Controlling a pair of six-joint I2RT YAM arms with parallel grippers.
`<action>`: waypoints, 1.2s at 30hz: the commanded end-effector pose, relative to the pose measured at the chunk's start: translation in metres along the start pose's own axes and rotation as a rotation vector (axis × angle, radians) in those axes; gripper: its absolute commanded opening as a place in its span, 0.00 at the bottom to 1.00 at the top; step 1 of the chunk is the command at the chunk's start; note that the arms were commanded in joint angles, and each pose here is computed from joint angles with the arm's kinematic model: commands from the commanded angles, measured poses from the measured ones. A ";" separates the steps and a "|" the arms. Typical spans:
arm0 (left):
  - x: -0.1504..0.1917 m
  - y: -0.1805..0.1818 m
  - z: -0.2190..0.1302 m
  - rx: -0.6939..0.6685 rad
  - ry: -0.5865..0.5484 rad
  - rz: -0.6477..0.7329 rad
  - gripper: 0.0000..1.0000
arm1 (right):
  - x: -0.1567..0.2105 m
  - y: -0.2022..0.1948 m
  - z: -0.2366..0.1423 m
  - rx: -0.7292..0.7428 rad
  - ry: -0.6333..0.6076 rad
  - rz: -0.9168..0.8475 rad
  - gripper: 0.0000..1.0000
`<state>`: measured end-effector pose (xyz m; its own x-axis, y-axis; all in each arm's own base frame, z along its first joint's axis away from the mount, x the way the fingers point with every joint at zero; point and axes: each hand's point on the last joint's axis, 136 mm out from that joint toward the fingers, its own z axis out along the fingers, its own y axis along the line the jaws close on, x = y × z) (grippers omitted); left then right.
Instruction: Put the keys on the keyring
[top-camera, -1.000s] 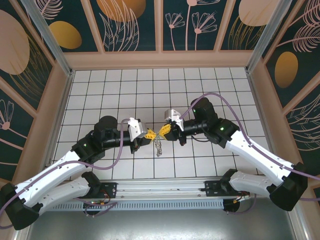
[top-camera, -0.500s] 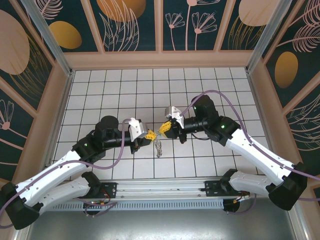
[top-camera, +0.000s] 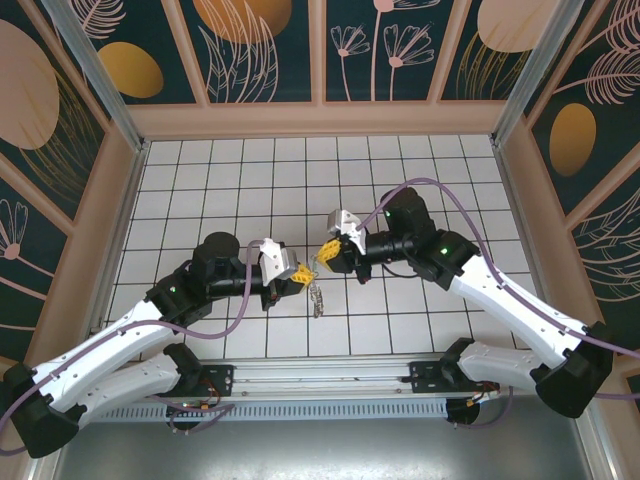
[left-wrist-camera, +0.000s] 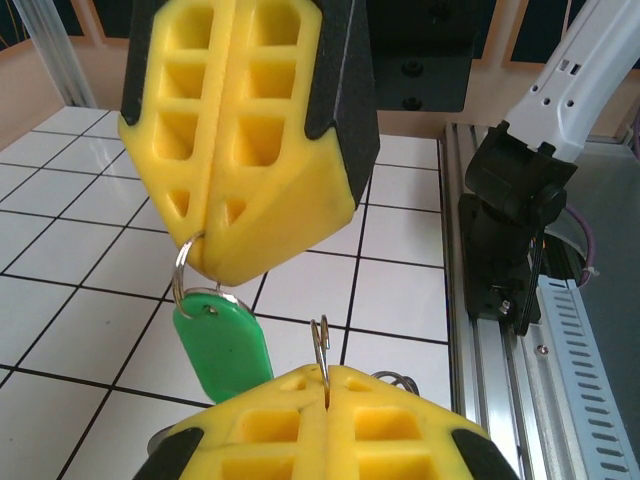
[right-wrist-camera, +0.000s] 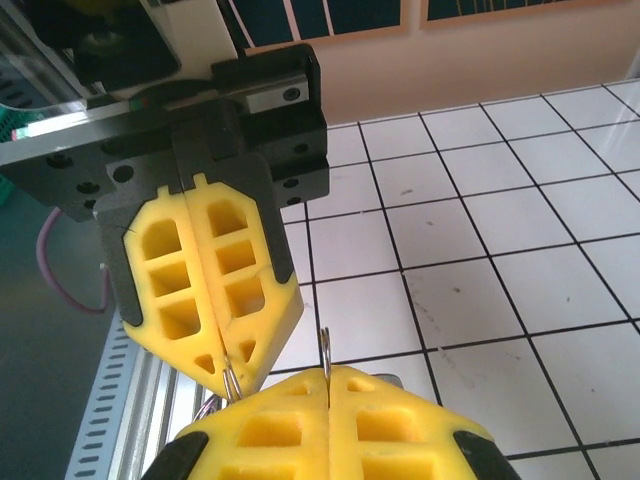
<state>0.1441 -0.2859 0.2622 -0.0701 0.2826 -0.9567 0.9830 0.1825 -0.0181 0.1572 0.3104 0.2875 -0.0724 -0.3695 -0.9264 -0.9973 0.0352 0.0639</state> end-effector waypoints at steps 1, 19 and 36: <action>-0.017 -0.004 -0.005 0.011 -0.034 0.040 0.00 | -0.006 0.002 -0.007 0.028 0.028 -0.021 0.00; -0.018 -0.006 -0.005 0.022 -0.041 0.044 0.00 | 0.003 0.020 -0.012 -0.050 0.087 0.055 0.00; -0.020 -0.008 -0.006 0.030 -0.051 0.048 0.00 | 0.007 0.031 -0.010 -0.116 0.091 0.055 0.00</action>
<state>0.1426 -0.2859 0.2605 -0.0746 0.2881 -0.9547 0.9839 0.1772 -0.0234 0.1343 0.2987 0.2764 -0.1495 -0.4663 -0.8719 -0.9855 -0.0008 0.1694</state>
